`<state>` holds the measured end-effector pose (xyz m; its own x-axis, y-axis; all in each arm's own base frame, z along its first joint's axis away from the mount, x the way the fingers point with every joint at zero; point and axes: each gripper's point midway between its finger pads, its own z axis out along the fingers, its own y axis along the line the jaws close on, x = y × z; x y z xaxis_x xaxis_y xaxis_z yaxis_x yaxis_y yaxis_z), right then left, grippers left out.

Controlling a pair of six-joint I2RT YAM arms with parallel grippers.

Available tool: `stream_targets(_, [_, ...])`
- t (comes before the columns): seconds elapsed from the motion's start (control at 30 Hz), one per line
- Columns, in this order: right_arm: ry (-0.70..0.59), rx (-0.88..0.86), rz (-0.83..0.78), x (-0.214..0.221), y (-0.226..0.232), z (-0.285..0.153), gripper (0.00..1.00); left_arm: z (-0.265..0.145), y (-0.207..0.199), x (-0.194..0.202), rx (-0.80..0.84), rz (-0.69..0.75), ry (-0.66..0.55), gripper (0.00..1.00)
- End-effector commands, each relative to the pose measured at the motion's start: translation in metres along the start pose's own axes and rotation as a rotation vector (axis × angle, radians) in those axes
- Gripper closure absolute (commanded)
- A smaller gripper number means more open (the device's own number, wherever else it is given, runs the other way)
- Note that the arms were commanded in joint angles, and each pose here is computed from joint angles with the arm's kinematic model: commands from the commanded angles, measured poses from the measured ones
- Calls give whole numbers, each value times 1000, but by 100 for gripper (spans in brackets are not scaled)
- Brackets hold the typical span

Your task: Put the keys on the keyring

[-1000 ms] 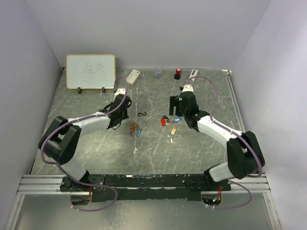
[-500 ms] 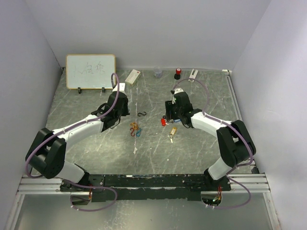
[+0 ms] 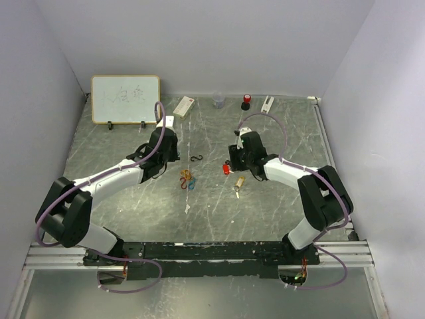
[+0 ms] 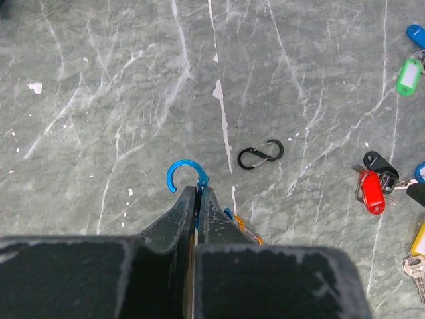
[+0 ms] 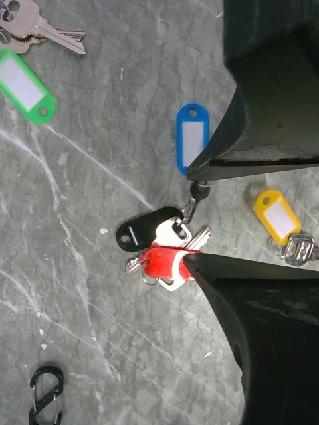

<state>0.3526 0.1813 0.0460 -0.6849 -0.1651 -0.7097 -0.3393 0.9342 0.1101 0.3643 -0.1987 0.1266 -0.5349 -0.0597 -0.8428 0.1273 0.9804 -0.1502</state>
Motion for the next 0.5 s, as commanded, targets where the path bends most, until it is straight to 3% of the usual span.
stream_targets(0.0, [3, -16, -27, 4, 3, 8, 53, 1, -5, 7, 20, 11, 15, 93])
stream_targets(0.47, [22, -18, -41, 12, 2, 21, 60, 6, -4, 12, 9, 18, 34, 93])
